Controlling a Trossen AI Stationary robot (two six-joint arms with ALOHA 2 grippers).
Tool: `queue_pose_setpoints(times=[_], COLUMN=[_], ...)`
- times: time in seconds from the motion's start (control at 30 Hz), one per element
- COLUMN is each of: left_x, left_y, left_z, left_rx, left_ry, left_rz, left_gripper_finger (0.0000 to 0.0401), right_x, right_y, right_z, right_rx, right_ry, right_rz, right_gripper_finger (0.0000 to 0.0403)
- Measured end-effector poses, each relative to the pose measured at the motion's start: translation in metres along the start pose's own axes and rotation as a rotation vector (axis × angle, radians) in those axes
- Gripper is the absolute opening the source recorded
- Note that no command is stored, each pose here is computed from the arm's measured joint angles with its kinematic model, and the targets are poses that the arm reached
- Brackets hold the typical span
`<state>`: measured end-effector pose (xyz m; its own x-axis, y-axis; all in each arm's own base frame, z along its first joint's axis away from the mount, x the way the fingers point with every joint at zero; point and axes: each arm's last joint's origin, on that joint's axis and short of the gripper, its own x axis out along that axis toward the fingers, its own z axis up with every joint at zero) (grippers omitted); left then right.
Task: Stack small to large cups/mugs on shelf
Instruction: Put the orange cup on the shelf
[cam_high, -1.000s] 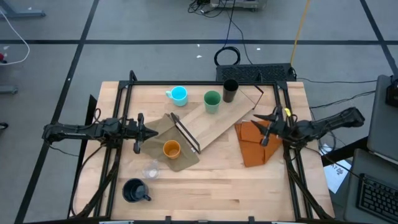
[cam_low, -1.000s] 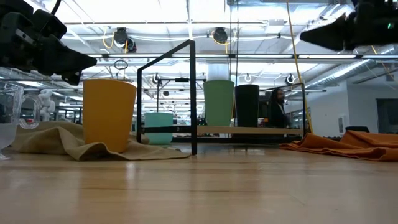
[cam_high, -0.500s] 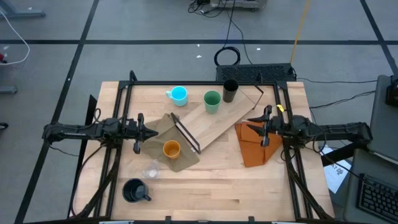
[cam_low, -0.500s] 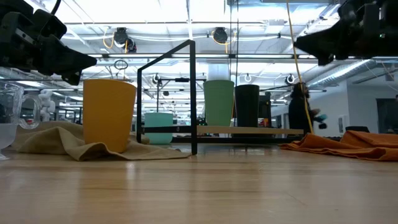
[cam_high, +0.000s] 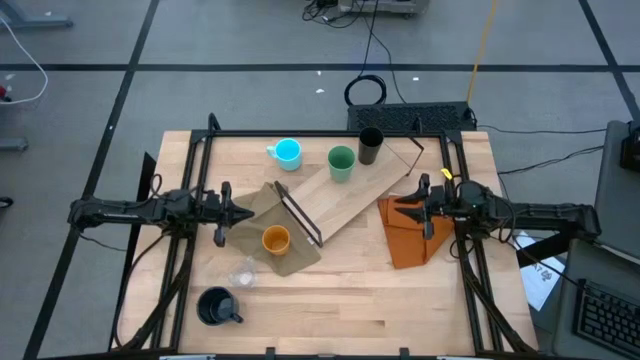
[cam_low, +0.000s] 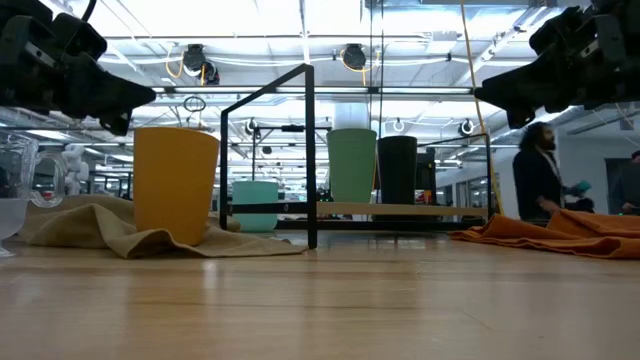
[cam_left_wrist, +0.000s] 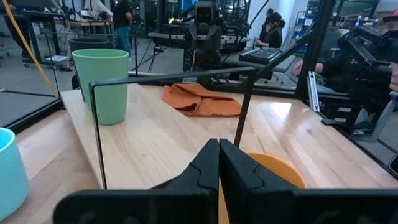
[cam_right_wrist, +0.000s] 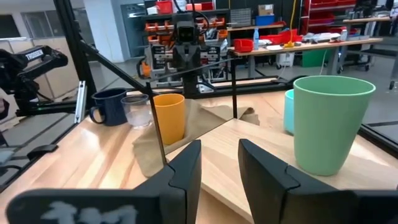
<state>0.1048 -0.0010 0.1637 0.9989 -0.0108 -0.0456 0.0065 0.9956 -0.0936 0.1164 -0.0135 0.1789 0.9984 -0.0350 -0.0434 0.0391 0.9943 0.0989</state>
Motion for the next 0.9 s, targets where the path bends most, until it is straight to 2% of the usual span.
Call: queue_pose_setpoints(times=[0.23, 0.33, 0.4, 0.53, 0.67, 0.8, 0.9], left_x=[0.0, -0.001, -0.001, -0.001, -0.002, -0.006, -0.007], left_y=[-0.003, -0.004, -0.003, -0.002, -0.001, -0.001, -0.001], left_z=[0.007, 0.01, 0.01, 0.011, 0.021, 0.034, 0.037], left_rx=[0.013, -0.017, -0.073, -0.133, -0.15, -0.16, -0.169], left_ry=[-0.07, -0.091, -0.092, -0.112, -0.221, -0.366, -0.399], left_rz=[-0.1, -0.116, -0.101, -0.046, 0.0, 0.02, 0.003], left_gripper_finger=[0.0011, 0.0027, 0.0055, 0.0139, 0.0207, 0.0241, 0.0251], right_x=[0.0, 0.0, 0.0, 0.0, 0.0, 0.0, 0.0], right_y=[0.0, 0.0, 0.0, 0.0, 0.0, 0.0, 0.0], right_z=[0.0, 0.0, 0.0, 0.0, 0.0, 0.0, 0.0], right_rx=[0.007, 0.017, 0.017, 0.015, 0.015, 0.014, 0.014], right_ry=[0.0, 0.0, 0.0, 0.0, 0.0, 0.0, 0.0], right_rz=[0.0, 0.0, 0.001, 0.001, 0.001, 0.001, 0.0], right_gripper_finger=[0.0096, 0.0096, 0.0096, 0.0096, 0.0096, 0.0096, 0.0096])
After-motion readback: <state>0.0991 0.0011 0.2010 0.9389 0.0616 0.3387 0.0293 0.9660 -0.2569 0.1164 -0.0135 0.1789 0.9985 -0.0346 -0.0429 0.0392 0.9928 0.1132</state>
